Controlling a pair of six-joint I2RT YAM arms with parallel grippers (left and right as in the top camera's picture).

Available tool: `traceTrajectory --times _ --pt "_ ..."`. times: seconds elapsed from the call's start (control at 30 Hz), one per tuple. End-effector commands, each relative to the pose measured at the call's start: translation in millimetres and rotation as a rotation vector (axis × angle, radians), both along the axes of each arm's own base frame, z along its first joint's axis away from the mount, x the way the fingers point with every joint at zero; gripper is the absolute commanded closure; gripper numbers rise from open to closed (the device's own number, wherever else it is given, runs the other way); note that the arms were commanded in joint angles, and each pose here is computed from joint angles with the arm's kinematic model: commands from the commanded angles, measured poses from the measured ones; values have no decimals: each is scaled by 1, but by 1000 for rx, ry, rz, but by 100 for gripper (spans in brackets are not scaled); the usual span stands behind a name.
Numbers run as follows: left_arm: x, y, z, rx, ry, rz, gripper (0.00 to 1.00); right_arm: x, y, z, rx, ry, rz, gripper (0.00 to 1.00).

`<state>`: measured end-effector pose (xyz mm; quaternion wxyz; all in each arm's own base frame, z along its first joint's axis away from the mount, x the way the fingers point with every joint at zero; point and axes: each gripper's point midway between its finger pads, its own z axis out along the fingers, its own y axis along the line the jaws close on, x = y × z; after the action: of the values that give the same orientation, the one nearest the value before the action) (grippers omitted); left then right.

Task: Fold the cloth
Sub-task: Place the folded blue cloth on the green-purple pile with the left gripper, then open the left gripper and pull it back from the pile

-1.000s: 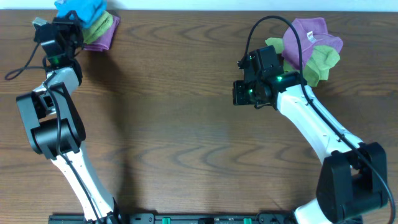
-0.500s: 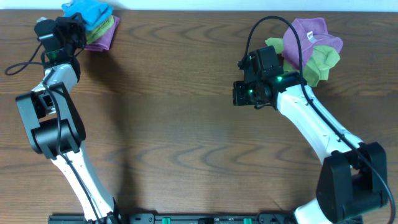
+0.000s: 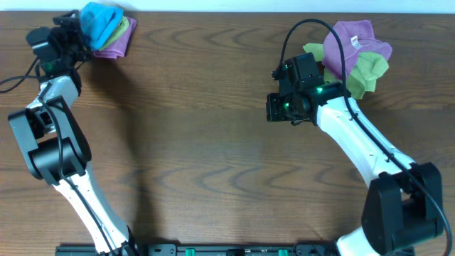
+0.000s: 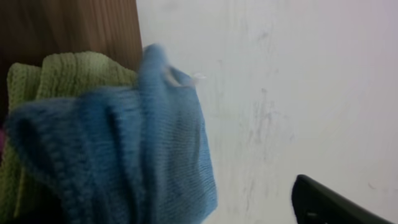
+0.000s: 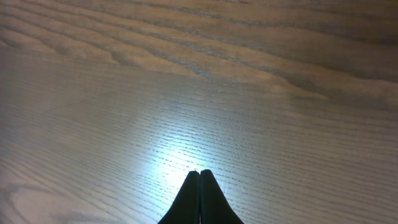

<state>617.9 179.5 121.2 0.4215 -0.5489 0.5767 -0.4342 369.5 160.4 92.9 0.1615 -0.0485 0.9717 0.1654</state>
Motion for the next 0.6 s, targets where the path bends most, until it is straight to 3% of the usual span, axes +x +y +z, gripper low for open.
traceTrajectory --times 0.0,0.57 --pt "-3 5 0 -13 -12 -48 4 5 0 12 7 -33 -1 99" --pt "-27 2 19 -1 -70 -278 4 5 1 12 8 -33 1 99"
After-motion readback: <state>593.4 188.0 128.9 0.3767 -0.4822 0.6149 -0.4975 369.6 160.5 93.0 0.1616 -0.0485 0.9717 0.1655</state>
